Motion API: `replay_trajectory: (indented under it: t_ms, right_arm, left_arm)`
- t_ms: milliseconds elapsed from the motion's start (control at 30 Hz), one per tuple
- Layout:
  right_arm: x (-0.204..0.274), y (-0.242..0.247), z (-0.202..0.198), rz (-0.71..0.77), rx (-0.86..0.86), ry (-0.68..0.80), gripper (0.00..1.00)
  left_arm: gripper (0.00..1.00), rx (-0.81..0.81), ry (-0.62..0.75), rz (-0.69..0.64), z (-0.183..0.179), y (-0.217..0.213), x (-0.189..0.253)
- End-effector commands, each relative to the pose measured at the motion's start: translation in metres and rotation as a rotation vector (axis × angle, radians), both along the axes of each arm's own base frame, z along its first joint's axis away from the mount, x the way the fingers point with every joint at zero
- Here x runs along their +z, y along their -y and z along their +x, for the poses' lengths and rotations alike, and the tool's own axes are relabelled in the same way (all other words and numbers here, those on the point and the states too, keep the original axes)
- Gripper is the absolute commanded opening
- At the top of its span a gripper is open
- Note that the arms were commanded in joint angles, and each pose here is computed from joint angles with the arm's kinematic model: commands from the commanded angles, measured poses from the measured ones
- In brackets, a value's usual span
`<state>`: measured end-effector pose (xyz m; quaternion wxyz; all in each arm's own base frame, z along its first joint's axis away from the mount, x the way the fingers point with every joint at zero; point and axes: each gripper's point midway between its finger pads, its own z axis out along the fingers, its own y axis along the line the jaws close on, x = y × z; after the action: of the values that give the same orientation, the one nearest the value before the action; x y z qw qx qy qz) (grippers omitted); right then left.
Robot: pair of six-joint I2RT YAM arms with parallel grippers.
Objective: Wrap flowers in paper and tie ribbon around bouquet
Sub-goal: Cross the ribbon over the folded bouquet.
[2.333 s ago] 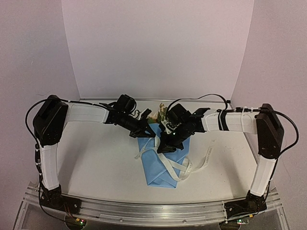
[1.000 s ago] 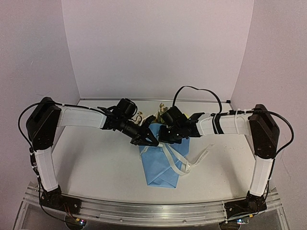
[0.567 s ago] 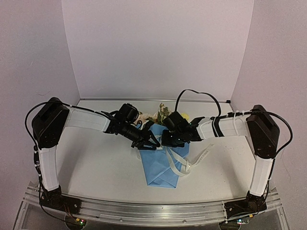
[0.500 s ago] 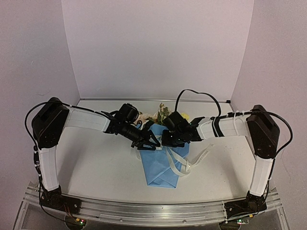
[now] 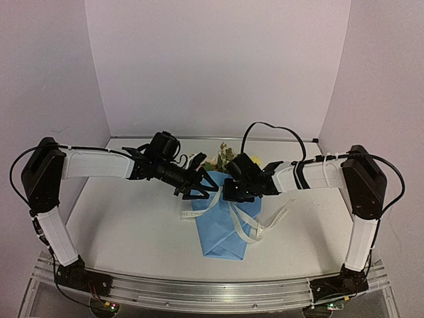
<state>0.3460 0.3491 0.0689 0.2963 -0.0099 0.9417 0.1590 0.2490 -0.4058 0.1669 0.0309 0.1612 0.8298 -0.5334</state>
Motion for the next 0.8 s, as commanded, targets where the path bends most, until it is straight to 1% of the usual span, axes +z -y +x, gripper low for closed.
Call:
replay_trajectory:
  t_ms: [0, 67, 133, 167, 233, 367, 500, 633, 767]
  right_arm:
    - [0.028, -0.006, 0.008, 0.043, 0.002, 0.057, 0.00]
    - [0.027, -0.007, 0.008, 0.048, 0.007, 0.052, 0.00]
    - [0.027, -0.009, 0.008, 0.055, 0.014, 0.046, 0.00]
    - [0.027, -0.010, 0.007, 0.059, 0.018, 0.042, 0.00]
    - [0.028, -0.012, 0.006, 0.067, 0.026, 0.036, 0.00]
    - [0.030, -0.017, 0.004, 0.086, 0.045, 0.023, 0.00]
    - [0.029, -0.027, 0.000, 0.121, 0.081, 0.000, 0.00]
    - [0.029, -0.034, -0.002, 0.145, 0.106, -0.015, 0.00]
    - [0.029, -0.037, -0.003, 0.151, 0.114, -0.019, 0.00]
  left_arm:
    - [0.58, 0.148, 0.099, 0.079, 0.027, -0.020, 0.014]
    - [0.57, 0.212, 0.134, 0.187, 0.044, -0.032, -0.001]
    - [0.56, 0.239, 0.177, 0.292, 0.057, -0.041, -0.019]
    - [0.55, 0.238, 0.201, 0.344, 0.062, -0.046, -0.031]
    - [0.56, 0.215, 0.230, 0.392, 0.066, -0.051, -0.048]
    - [0.63, 0.163, 0.262, 0.430, 0.071, -0.051, -0.071]
    - [0.68, 0.134, 0.289, 0.413, 0.080, -0.040, -0.073]
    - [0.69, 0.114, 0.336, 0.421, 0.089, -0.036, -0.069]
    - [0.69, 0.101, 0.400, 0.476, 0.096, -0.041, -0.066]
